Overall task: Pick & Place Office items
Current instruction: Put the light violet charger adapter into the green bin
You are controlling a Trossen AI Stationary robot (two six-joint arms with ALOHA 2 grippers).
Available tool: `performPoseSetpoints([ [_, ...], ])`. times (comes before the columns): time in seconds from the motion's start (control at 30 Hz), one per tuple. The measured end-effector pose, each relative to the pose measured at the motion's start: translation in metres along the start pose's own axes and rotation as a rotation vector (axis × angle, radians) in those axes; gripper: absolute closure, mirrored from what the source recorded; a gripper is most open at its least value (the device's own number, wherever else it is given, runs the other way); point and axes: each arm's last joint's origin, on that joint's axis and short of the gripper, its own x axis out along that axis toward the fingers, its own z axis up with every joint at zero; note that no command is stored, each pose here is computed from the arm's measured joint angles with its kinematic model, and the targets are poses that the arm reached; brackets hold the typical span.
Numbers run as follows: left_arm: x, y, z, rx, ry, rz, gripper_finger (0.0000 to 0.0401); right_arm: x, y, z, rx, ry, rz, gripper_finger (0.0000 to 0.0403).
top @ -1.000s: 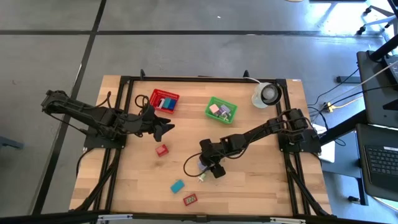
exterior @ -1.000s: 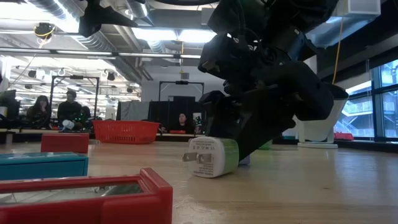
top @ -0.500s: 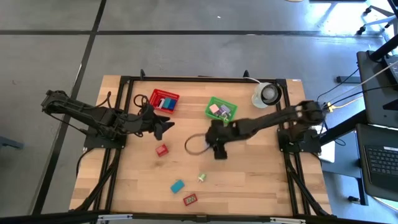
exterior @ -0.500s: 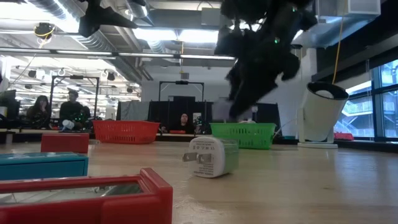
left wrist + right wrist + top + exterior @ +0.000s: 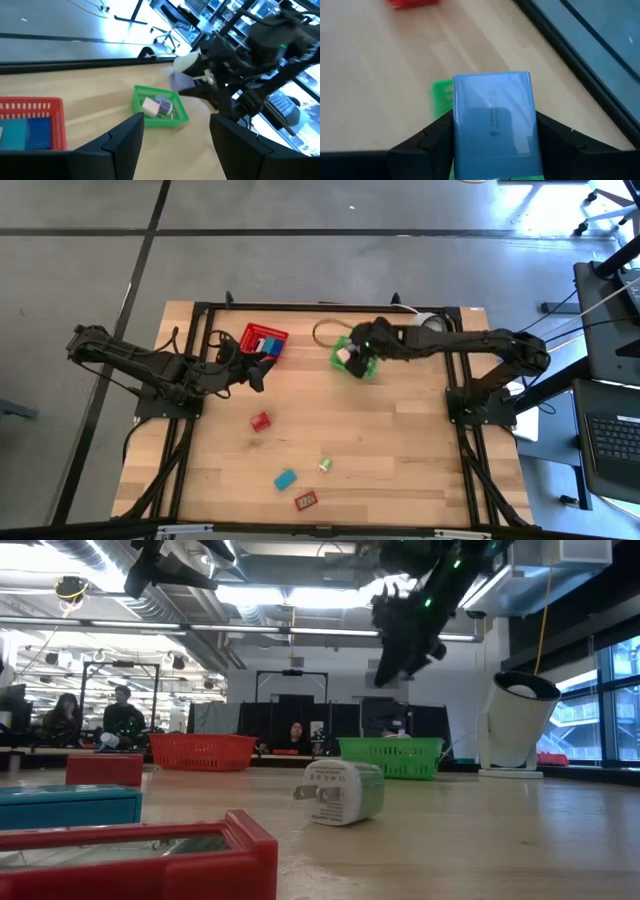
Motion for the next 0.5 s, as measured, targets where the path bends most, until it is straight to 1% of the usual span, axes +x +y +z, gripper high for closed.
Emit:
performPoseSetpoints([
  [0.17,0.000,0.000,0.000,0.014,-0.006,0.004,0.0178,0.026,-0.021,0.001,0.115,0.065,0.001,0.0184],
  [0.27,0.000,0.000,0.000,0.034,-0.011,0.009,0.0178,0.041,-0.029,-0.002,0.157,0.109,-0.002,0.0182],
  [0.43,0.000,0.000,0.000,0.044,-0.018,0.013,0.0178,0.065,-0.034,-0.009,0.137,0.168,-0.075,0.0183],
  [0.5,0.000,0.000,0.000,0.057,-0.017,0.013,0.0178,0.073,-0.034,-0.012,0.121,0.192,-0.083,0.0183],
])
